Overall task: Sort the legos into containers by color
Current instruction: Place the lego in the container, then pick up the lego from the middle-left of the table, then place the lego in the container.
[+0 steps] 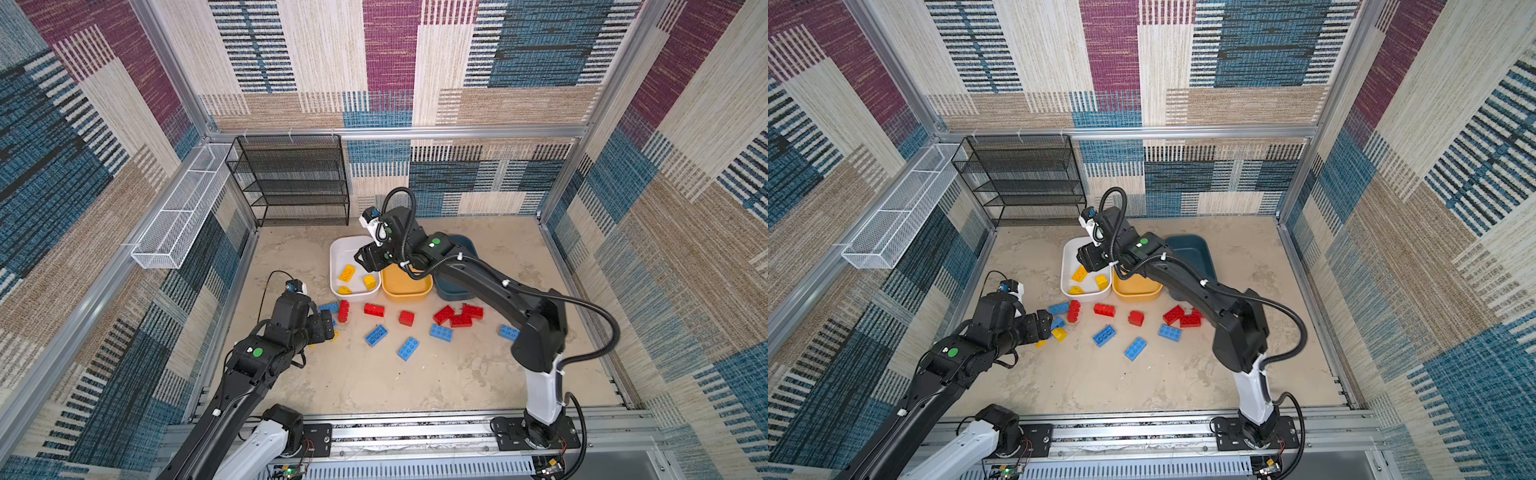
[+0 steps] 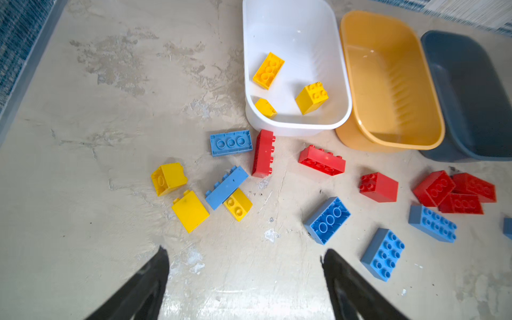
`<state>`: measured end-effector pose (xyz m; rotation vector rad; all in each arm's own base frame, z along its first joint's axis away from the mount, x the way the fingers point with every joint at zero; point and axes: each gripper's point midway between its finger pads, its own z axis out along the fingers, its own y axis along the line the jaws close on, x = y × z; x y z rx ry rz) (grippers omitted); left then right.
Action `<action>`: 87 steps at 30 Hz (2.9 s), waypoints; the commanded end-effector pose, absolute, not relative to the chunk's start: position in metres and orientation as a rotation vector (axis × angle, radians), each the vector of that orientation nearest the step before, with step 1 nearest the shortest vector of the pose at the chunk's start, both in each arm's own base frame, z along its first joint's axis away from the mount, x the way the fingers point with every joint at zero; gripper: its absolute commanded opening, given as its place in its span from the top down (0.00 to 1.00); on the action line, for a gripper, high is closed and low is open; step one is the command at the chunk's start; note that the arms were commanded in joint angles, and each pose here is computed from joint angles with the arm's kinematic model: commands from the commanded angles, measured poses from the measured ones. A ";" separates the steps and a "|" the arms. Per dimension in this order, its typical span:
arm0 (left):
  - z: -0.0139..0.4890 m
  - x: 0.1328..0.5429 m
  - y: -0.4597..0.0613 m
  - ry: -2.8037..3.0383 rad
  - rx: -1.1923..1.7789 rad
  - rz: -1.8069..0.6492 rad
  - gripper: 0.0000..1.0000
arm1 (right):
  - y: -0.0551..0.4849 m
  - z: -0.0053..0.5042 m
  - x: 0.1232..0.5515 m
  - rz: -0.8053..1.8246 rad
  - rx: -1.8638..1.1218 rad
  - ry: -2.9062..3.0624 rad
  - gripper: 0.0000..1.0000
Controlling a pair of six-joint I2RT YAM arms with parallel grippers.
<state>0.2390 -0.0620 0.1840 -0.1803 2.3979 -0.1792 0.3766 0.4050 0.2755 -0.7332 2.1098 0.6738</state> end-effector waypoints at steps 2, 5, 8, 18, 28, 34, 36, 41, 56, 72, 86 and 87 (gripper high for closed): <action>0.164 0.241 -0.066 2.461 -0.258 -0.192 0.17 | 0.373 0.322 0.355 0.718 -0.637 1.889 0.27; 0.144 0.244 -0.067 2.504 -0.308 -0.174 0.19 | 0.343 0.300 0.330 0.717 -0.598 1.891 0.26; 0.124 0.247 -0.069 2.558 -0.343 -0.149 0.20 | 0.315 0.274 0.308 0.703 -0.560 1.919 0.24; 0.077 0.264 -0.086 2.662 -0.412 -0.111 0.27 | 0.273 0.217 0.267 0.720 -0.506 1.995 0.23; 0.032 0.279 -0.093 2.770 -0.425 -0.024 0.32 | 0.273 0.203 0.257 0.763 -0.526 2.012 0.28; 0.026 0.288 -0.091 2.788 -0.387 0.042 0.34 | 0.277 0.201 0.251 0.798 -0.556 2.024 0.30; 0.025 0.291 -0.092 2.792 -0.372 0.058 0.37 | 0.275 0.201 0.251 0.792 -0.553 2.024 0.30; 0.021 0.296 -0.093 2.803 -0.349 0.077 0.44 | 0.274 0.204 0.249 0.791 -0.552 2.023 0.31; 0.052 0.299 -0.105 2.773 -0.293 -0.023 0.69 | 0.272 0.206 0.247 0.787 -0.556 2.033 0.33; 0.142 0.390 -0.143 2.626 -0.146 -0.126 0.68 | 0.274 0.196 0.238 0.840 -0.577 2.044 0.33; 0.109 0.444 -0.145 2.708 -0.197 -0.118 0.60 | 0.266 0.189 0.233 0.828 -0.558 2.073 0.32; 0.113 0.446 -0.145 2.701 -0.196 -0.118 0.56 | 0.267 0.192 0.233 0.828 -0.560 2.069 0.32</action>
